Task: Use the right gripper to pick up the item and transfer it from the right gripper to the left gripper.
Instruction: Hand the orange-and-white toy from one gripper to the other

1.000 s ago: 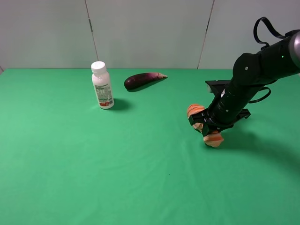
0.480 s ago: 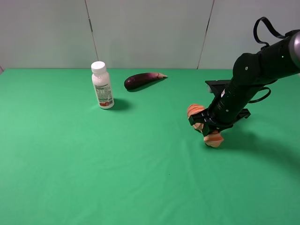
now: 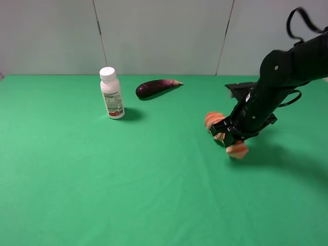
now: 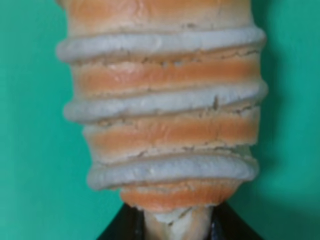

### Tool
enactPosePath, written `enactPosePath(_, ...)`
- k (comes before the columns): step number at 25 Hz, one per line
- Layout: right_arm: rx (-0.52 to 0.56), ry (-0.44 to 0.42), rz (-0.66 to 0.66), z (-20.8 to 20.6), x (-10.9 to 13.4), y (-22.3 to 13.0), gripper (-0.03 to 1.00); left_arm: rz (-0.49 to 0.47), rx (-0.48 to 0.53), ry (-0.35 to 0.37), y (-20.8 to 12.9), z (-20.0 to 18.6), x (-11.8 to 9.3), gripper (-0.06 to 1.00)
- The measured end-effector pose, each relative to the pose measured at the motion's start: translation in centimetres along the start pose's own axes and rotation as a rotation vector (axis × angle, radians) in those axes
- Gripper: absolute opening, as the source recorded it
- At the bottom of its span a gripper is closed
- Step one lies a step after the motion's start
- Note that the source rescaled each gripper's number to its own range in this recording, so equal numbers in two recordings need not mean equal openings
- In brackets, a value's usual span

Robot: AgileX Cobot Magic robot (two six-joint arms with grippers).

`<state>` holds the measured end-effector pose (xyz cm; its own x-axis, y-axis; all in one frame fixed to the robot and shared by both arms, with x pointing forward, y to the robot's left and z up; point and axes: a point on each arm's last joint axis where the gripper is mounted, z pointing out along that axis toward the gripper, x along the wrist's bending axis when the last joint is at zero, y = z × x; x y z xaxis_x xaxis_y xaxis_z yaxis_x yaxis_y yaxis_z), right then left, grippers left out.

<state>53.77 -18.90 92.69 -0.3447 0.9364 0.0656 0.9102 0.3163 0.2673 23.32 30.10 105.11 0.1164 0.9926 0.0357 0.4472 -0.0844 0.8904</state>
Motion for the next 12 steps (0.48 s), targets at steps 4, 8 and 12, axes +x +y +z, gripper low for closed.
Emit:
enactPosePath(4, -0.092, -0.001, -0.101, -4.0, 0.3, 0.2, 0.07, 0.000, 0.000, 0.000, 0.0, 0.0, 0.0, 1.00)
enactPosePath(8, -0.181, -0.009, -0.189, -7.6, 0.6, -0.1, 0.05, 0.000, 0.000, 0.000, 0.0, 0.0, 0.0, 1.00)
enactPosePath(12, -0.260, -0.011, -0.289, -10.7, 1.3, -0.6, 0.05, 0.000, 0.000, 0.000, 0.0, 0.0, 0.0, 1.00)
